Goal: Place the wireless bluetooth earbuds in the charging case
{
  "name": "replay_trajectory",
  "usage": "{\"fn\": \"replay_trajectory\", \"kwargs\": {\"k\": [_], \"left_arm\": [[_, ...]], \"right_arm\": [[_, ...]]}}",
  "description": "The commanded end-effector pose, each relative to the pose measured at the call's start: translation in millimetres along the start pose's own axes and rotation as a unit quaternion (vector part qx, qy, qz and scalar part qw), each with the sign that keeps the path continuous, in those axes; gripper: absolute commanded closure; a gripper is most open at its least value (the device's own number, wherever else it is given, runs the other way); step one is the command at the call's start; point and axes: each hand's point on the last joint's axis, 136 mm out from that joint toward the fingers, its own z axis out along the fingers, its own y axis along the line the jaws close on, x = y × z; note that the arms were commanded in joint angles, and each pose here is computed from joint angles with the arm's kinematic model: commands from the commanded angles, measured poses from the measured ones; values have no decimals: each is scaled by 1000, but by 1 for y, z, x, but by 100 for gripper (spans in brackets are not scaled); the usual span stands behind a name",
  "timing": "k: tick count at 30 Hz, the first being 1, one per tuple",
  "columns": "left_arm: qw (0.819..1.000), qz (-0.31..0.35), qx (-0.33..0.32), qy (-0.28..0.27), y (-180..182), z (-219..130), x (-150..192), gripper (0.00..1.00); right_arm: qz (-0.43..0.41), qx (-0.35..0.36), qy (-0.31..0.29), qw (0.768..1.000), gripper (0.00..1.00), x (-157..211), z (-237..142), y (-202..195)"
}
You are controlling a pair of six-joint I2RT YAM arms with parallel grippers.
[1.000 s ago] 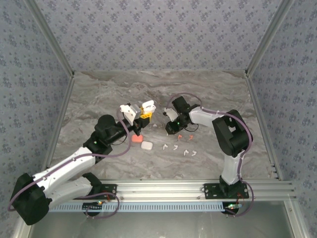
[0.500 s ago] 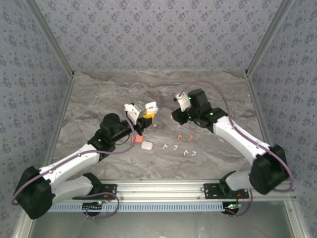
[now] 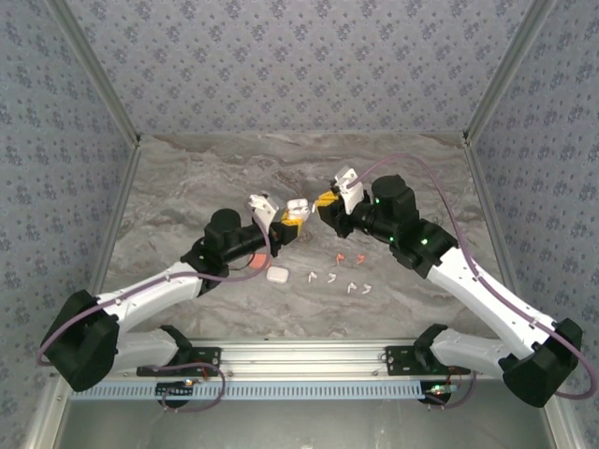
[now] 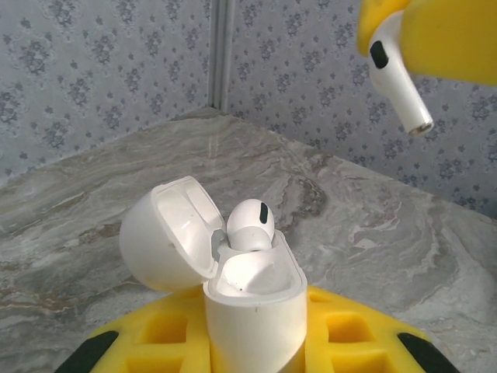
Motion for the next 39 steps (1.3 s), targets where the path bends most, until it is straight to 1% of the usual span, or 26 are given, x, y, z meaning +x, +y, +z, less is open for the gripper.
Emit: {"fn": "replay_trajectory", "kwargs": {"k": [1,9,20,30,36,39], "left_arm": [[998,9,35,-47,-15,3,-36,100],[998,10,44,-46,-17,3,-35,100],[998,11,46,-42,-18,4,-32,100],[998,10,44,-45,-17,4,-34,100],[998,9,43,-45,-17,3,-33,100],[998,11,44,-48,-17,3,-34,100]], "right_arm": [[-22,3,-18,1000,83,-15,3,3],[-22,-15,-14,1000,83,-16,21,9],[-24,-21,-12,999,83,-16,32,12],[-24,-33,14,999,83,-2,38,17],[-17,-76,28,997,81,4,35,32],[-3,-92,34,995,77,6,33,33]]}}
